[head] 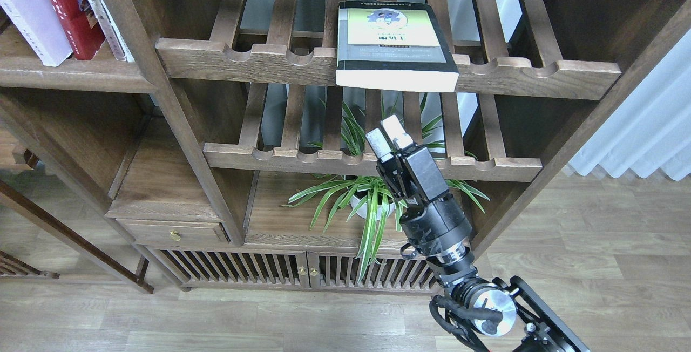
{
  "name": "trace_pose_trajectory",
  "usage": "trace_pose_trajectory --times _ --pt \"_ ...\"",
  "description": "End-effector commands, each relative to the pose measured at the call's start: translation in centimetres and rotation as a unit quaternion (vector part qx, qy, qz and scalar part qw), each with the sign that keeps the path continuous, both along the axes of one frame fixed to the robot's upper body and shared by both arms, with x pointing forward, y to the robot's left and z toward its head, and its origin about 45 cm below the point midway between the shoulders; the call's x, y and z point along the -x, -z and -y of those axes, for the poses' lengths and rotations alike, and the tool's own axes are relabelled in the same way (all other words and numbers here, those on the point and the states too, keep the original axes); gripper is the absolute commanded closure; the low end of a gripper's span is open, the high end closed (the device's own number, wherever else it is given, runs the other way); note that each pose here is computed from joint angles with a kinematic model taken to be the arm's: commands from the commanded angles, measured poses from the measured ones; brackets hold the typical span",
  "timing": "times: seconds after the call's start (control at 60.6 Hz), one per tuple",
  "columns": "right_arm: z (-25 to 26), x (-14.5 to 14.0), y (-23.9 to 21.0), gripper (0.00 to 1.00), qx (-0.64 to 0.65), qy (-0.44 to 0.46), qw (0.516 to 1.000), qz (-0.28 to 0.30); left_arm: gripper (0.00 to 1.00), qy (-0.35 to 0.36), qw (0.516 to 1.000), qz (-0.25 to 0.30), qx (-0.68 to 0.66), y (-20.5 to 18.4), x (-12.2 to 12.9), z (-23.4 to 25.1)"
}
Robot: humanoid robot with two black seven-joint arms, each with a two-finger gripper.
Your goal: Organize books on shelf
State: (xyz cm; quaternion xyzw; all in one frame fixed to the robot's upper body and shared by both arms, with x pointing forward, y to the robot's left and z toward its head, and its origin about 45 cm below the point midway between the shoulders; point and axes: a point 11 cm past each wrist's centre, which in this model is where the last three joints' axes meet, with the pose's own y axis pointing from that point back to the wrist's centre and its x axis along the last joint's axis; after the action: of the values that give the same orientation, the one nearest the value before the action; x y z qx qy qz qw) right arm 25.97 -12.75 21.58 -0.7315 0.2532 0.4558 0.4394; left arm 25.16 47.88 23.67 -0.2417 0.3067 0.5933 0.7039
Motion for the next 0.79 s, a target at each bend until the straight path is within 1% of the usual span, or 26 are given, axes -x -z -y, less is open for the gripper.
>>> trace_pose_trajectory --times 0.0,0.314,0.611,0.776 --pt "-0.2 -0.5 -0.7 0.05 0.0 -0.004 1.0 0.013 0.23 0.0 1.0 0.0 0.0 0.0 0.0 0.0" --pt "-0.8 -1.9 -2.9 0.05 0.0 -0.013 0.999 0.049 0.22 -0.003 1.0 0.001 0.0 -0.1 0.0 -0.2" --pt "-0.8 -2.0 -3.0 0.05 -0.001 -0.012 0.999 0.051 0.22 -0.004 1.0 0.002 0.001 -0.1 0.0 -0.2" --pt "-1.0 -2.5 -4.0 0.05 -0.001 -0.016 0.998 0.067 0.21 -0.006 1.0 0.003 0.002 -0.1 0.1 -0.3"
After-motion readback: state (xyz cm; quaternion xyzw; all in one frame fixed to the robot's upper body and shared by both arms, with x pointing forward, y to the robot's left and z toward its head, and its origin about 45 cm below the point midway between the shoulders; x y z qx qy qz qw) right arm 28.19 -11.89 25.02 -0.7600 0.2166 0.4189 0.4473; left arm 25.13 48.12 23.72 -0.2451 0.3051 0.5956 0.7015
